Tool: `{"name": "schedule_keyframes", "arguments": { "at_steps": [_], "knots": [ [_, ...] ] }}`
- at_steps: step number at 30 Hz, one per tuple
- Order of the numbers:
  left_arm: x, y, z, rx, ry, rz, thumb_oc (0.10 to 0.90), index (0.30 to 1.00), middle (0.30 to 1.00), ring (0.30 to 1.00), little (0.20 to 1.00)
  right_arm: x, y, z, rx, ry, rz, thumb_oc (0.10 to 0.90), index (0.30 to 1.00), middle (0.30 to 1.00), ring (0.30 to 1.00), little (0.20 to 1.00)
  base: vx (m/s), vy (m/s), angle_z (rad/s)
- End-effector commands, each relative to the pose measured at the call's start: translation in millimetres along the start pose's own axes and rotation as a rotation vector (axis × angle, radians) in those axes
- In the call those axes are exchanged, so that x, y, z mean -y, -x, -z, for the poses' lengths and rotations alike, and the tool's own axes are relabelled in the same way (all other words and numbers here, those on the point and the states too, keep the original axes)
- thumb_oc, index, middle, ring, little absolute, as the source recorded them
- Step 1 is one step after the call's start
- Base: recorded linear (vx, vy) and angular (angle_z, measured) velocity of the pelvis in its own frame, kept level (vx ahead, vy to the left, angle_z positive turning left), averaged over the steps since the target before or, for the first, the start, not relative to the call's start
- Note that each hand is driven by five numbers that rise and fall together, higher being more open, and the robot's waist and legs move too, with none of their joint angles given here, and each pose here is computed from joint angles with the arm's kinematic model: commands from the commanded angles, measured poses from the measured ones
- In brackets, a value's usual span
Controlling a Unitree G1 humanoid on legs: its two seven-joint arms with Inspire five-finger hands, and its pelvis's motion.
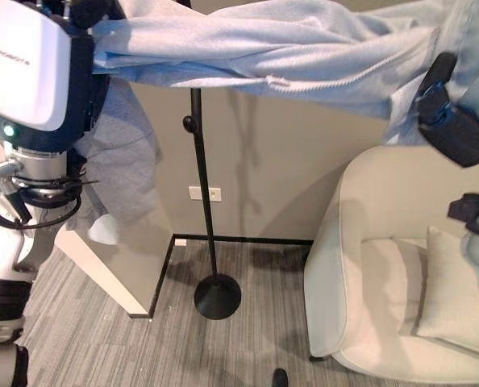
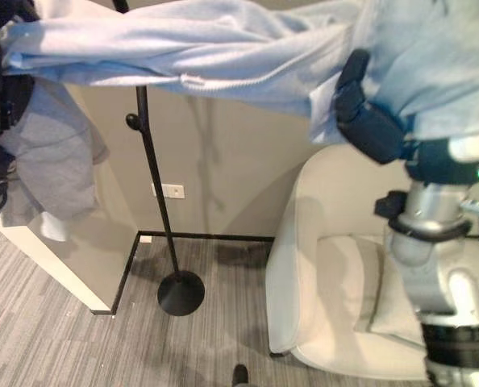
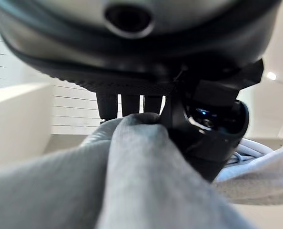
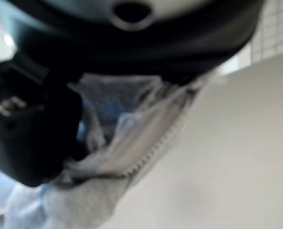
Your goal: Hang the clothes on the sofa on the clothes rack.
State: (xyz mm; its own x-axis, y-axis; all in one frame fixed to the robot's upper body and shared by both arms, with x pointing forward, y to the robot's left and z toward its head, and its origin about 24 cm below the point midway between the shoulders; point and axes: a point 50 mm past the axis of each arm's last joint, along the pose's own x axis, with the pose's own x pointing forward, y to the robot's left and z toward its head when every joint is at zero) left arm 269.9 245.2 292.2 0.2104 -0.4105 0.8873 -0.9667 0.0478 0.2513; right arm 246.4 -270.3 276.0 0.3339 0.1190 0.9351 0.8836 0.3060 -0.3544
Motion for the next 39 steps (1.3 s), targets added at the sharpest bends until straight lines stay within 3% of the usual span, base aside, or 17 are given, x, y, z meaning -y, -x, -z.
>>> {"name": "schedule_keyframes", "arguments": {
  "at_steps": [1,8,17,28,33,39],
  "knots": [
    [-10,-6,83,-0.308,-0.308,0.039,0.4,0.3,0.3,0.3,0.3,13,-4,55,-0.231,0.136,-0.027,0.4,0.3,0.3,0.3,0.3,0.05,-0.069,-0.07],
    [10,26,119,-0.392,-0.445,0.361,0.4,0.3,0.3,0.3,0.3,-17,-1,63,-0.279,0.082,-0.243,0.4,0.3,0.3,0.3,0.3,0.04,-0.045,0.0],
    [7,53,143,-0.453,-0.515,0.539,0.4,0.3,0.3,0.3,0.3,-29,-5,70,-0.288,0.098,-0.332,0.4,0.3,0.3,0.3,0.3,0.05,-0.015,0.05],
    [32,60,141,-0.499,-0.479,0.668,0.4,0.3,0.3,0.3,0.3,-44,-10,87,-0.395,0.112,-0.353,0.4,0.3,0.3,0.3,0.3,0.03,0.003,0.01],
    [64,79,106,-0.511,-0.33,0.718,0.4,0.3,0.3,0.3,0.3,-67,17,87,-0.475,0.067,-0.452,0.4,0.3,0.3,0.3,0.3,0.01,-0.001,0.01],
    [104,139,36,-0.605,-0.063,0.867,0.4,0.3,0.3,0.3,0.3,-114,98,69,-0.679,-0.098,-0.656,0.4,0.3,0.3,0.3,0.3,-0.02,-0.006,0.01]
  ]
}}
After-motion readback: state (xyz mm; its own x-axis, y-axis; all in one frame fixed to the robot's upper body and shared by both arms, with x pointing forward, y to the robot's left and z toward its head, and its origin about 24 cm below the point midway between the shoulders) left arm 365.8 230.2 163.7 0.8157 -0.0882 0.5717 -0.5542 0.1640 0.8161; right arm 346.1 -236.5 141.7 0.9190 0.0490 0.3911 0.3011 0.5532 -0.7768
